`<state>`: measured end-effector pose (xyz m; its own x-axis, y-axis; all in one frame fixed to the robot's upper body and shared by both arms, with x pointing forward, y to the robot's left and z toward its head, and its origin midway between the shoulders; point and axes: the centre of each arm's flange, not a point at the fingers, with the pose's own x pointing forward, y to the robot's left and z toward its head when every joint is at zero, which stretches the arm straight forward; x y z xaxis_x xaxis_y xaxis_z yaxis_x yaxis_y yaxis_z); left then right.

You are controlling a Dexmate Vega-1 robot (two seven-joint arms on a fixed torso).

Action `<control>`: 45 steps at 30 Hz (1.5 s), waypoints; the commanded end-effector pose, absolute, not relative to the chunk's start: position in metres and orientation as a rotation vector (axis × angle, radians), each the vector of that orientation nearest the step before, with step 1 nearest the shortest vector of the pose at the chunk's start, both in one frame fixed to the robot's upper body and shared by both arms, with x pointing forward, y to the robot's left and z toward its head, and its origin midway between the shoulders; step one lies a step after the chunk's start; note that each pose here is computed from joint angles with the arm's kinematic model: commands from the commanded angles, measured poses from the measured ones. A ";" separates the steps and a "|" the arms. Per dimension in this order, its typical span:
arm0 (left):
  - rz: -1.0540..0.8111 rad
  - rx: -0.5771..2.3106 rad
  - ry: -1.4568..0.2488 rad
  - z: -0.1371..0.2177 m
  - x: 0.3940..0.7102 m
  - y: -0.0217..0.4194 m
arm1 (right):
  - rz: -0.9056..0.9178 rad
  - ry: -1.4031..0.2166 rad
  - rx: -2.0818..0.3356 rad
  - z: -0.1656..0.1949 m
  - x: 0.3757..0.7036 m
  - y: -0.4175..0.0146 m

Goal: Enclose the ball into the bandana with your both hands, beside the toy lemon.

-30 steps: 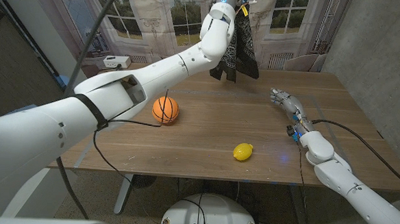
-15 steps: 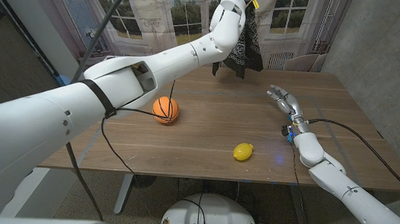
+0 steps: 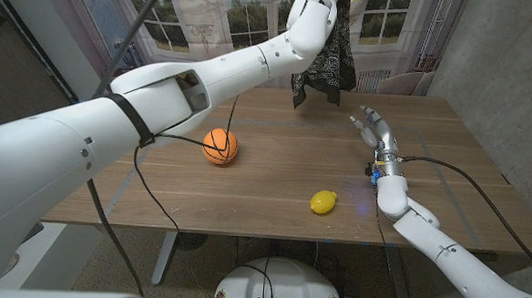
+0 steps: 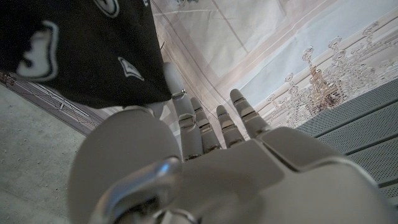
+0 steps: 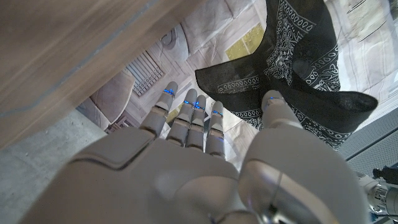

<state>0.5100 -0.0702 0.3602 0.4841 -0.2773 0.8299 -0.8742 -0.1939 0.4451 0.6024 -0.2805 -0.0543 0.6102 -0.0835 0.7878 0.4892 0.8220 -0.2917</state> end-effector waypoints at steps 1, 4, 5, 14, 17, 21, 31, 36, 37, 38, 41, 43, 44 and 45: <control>0.641 1.718 -0.964 0.362 0.510 -0.080 | -0.459 -0.916 -0.554 -0.048 0.601 -0.261; 0.613 1.717 -0.956 0.364 0.510 -0.086 | -0.445 -0.913 -0.609 -0.045 0.602 -0.251; 0.619 1.725 -0.962 0.364 0.509 -0.087 | -0.443 -0.916 -0.623 -0.045 0.602 -0.248; 0.590 1.704 -0.954 0.368 0.506 -0.095 | -0.420 -0.866 -0.778 -0.045 0.605 -0.230; 0.604 1.689 -0.956 0.370 0.505 -0.096 | -0.409 -0.851 -0.812 -0.047 0.607 -0.223; 0.582 1.682 -0.946 0.372 0.504 -0.098 | -0.432 -0.856 -0.813 -0.050 0.609 -0.215; 0.485 1.699 -0.932 0.369 0.504 -0.096 | -0.884 -0.954 -0.522 -0.068 0.606 -0.199; 0.398 1.688 -0.910 0.365 0.505 -0.089 | -0.910 -0.940 -0.453 -0.067 0.609 -0.209; 0.392 1.683 -0.915 0.363 0.504 -0.088 | -0.919 -0.921 -0.473 -0.064 0.608 -0.211; 0.382 1.696 -0.906 0.363 0.503 -0.087 | -0.887 -0.913 -0.491 -0.062 0.609 -0.213; 0.346 1.679 -0.909 0.363 0.501 -0.085 | -0.849 -0.890 -0.531 -0.059 0.610 -0.213; 0.318 1.662 -0.906 0.365 0.499 -0.083 | -0.841 -0.877 -0.572 -0.056 0.608 -0.212; 0.330 1.662 -0.912 0.365 0.498 -0.083 | -0.830 -0.889 -0.589 -0.055 0.608 -0.211; 0.344 1.656 -0.920 0.365 0.497 -0.083 | -0.825 -0.899 -0.605 -0.054 0.607 -0.210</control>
